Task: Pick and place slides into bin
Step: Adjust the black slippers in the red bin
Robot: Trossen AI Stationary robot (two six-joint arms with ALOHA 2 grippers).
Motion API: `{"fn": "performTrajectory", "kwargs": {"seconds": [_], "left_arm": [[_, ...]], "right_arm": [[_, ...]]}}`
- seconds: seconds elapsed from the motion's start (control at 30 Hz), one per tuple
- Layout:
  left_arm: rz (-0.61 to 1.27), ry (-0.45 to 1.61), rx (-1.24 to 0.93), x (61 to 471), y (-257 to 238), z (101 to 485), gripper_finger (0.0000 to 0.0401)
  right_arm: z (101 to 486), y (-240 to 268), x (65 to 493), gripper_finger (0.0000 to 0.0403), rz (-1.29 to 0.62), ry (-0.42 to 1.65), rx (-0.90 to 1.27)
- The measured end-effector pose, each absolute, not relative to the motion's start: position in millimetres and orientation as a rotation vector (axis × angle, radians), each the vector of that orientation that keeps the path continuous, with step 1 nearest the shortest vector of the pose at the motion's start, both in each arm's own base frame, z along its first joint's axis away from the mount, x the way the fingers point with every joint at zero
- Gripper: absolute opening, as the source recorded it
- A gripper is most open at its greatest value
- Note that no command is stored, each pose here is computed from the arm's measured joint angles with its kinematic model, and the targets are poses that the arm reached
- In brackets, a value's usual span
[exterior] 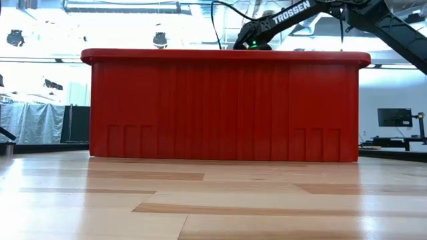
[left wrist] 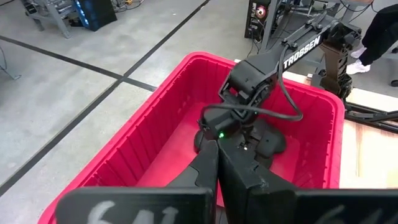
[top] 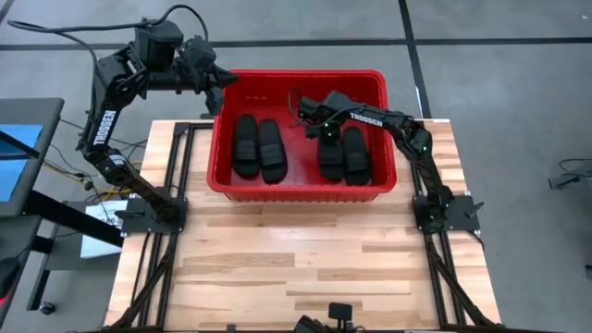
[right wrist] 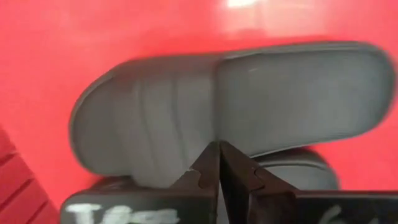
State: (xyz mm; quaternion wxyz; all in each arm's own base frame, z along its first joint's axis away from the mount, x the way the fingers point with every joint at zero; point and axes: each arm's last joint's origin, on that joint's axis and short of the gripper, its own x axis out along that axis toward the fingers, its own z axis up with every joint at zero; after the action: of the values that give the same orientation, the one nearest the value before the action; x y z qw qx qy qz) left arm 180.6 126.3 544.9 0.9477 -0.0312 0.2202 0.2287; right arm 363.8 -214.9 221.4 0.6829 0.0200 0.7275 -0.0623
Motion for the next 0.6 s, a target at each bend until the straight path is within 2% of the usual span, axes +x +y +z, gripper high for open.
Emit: {"fn": "performTrajectory", "kwargs": {"seconds": [0.3, 0.6], "left_arm": [[0.424, 0.442, -0.071, 181, 125, 545, 0.0000], [0.421, 0.442, -0.072, 181, 125, 545, 0.0000]], "right_arm": [[237, -241, 358, 0.0000, -0.260, 1.574, 0.014], [223, -250, 353, 0.0000, -0.215, 1.624, 0.024]]}}
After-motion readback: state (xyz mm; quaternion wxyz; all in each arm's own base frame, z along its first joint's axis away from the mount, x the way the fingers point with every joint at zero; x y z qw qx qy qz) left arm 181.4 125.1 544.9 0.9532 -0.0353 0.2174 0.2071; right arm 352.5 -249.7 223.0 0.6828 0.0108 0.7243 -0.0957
